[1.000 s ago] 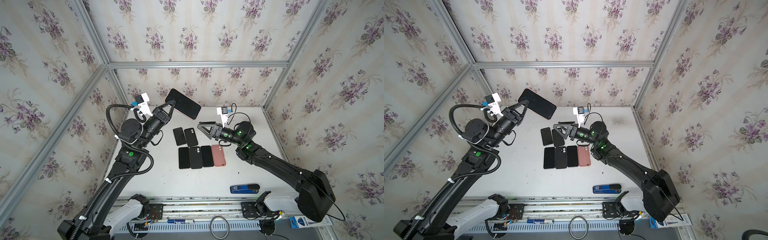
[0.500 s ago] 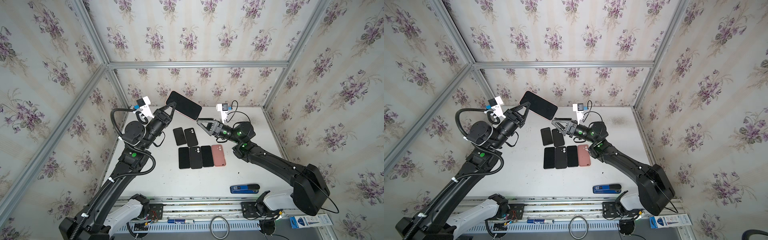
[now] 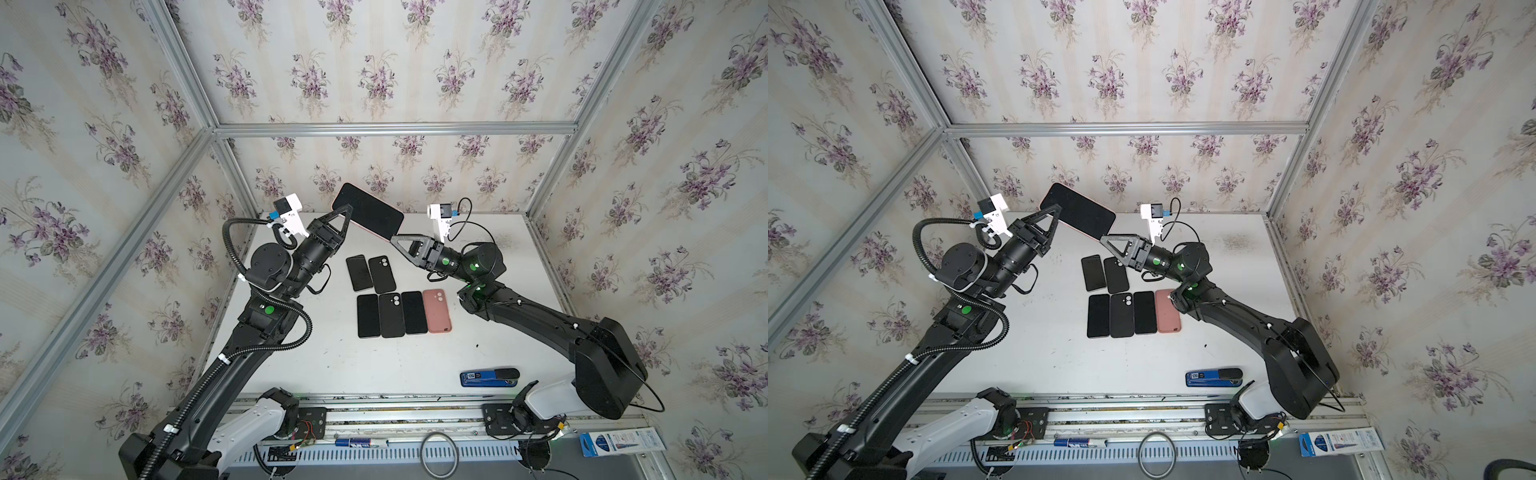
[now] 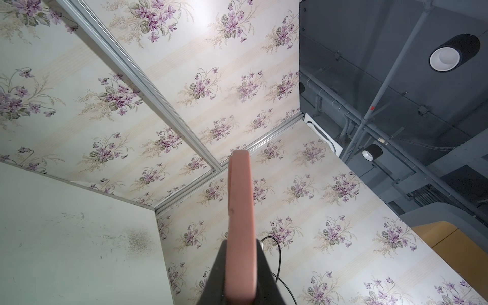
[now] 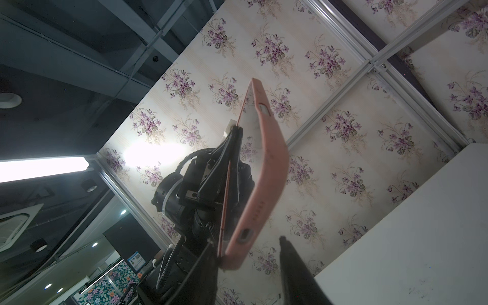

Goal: Take the phone out of the phone case
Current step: Pass the phone, then remove the phone case from the phone.

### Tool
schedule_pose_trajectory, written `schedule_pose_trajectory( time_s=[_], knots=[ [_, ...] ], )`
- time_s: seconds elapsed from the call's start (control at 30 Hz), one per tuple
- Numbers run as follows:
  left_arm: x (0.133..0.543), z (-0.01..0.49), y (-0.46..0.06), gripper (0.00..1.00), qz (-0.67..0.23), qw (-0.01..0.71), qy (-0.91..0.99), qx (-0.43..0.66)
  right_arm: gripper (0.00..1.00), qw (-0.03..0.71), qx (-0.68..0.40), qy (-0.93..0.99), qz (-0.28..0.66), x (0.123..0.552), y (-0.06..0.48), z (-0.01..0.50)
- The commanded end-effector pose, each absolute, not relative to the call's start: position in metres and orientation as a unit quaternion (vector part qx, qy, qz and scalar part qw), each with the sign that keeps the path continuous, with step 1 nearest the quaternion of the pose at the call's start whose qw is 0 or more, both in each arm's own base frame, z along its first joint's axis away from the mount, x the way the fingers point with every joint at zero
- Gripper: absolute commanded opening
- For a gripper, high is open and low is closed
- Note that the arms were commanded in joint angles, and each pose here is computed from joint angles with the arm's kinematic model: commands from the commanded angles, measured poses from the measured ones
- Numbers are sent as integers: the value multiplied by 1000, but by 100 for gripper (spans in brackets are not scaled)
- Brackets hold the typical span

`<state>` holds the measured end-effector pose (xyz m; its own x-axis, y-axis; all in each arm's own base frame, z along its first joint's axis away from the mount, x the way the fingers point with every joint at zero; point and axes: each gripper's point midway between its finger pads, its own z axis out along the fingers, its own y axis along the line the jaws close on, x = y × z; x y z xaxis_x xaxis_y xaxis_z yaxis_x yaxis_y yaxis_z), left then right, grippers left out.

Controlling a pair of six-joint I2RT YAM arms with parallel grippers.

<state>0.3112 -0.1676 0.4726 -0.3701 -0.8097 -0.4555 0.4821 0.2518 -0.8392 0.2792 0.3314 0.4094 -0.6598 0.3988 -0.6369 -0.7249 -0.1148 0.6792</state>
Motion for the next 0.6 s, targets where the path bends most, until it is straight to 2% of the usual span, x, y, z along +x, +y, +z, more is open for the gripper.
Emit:
schedule_pose_trajectory(
  time_s=[0.0, 0.33, 0.57],
  knots=[
    [303, 496, -163, 0, -614, 564, 536, -130, 33, 391, -163, 518, 743, 272, 329, 423],
    [306, 491, -163, 0, -612, 560, 541, -137, 1, 369, -171, 506, 761, 269, 333, 420],
    [309, 490, -172, 0, -623, 532, 557, -137, 0, 351, -230, 497, 759, 257, 342, 404]
  ],
)
